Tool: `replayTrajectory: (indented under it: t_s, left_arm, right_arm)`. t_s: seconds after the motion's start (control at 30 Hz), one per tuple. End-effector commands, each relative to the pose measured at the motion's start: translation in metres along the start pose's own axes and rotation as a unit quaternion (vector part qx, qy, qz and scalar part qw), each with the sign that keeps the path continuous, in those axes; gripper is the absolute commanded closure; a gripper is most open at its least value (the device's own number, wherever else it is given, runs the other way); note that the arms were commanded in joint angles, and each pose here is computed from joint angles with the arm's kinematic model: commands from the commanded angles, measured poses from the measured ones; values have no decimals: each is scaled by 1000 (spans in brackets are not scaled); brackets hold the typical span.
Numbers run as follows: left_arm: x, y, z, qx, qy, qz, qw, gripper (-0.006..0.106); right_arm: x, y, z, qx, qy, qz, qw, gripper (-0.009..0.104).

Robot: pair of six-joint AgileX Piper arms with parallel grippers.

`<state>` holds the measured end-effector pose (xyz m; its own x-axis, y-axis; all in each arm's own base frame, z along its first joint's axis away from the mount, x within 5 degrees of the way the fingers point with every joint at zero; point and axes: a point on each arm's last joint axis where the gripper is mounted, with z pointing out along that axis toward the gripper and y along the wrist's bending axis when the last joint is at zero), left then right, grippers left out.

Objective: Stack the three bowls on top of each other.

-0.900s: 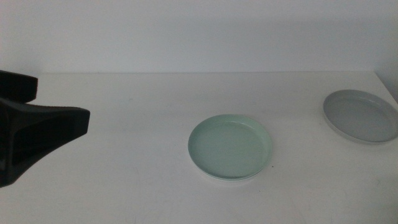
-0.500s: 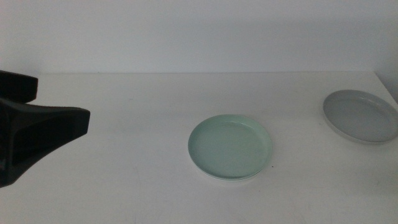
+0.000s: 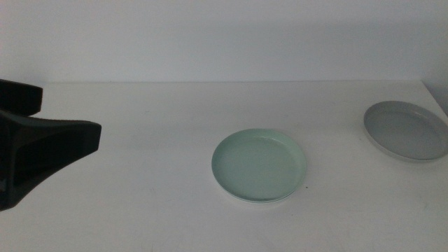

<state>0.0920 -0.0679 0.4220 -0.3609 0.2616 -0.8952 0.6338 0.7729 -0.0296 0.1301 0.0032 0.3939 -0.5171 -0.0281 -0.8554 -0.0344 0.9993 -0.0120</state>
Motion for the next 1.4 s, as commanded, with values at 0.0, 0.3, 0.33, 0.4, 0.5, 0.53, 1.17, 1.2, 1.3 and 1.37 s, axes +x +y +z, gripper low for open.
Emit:
replayTrajectory:
  t_s: [0.0, 0.3, 0.33, 0.4, 0.5, 0.53, 1.17, 1.2, 1.3, 1.37]
  left_arm:
    - [-11, -1, -5, 2, -42, -8, 999, 10]
    - [-11, -1, -5, 2, -42, -8, 999, 10]
    - [-11, -1, -5, 2, -42, -8, 999, 10]
    - [-11, -1, -5, 2, -42, -8, 999, 10]
    - [-11, -1, -5, 2, -42, -8, 999, 10]
    - [-11, -1, -5, 2, -42, -8, 999, 10]
    - [-11, -1, -5, 2, -42, -8, 999, 10]
    - [-11, -1, -5, 2, -42, -8, 999, 10]
    - [-11, -1, -5, 2, -42, -8, 999, 10]
    - [-11, -1, -5, 2, -42, -8, 999, 10]
  right_arm:
    - [-29, -2, 8, 5, -19, 10, 1000, 34]
    - [-79, -18, 82, 31, 43, 2, 999, 34]
    - [-82, -23, 91, 36, 49, 7, 998, 34]
    - [-90, -34, 106, 49, 57, 11, 997, 34]
    - [-97, -53, 132, 69, 74, 20, 995, 34]
    - [-100, -61, 140, 76, 78, 23, 994, 34]
    - [-65, -154, 271, 118, 187, 94, 971, 34]
    - [-61, -155, 276, 118, 196, 93, 969, 34]
    - [-52, -158, 289, 117, 206, 94, 967, 35]
    - [-46, -160, 297, 117, 216, 94, 965, 35]
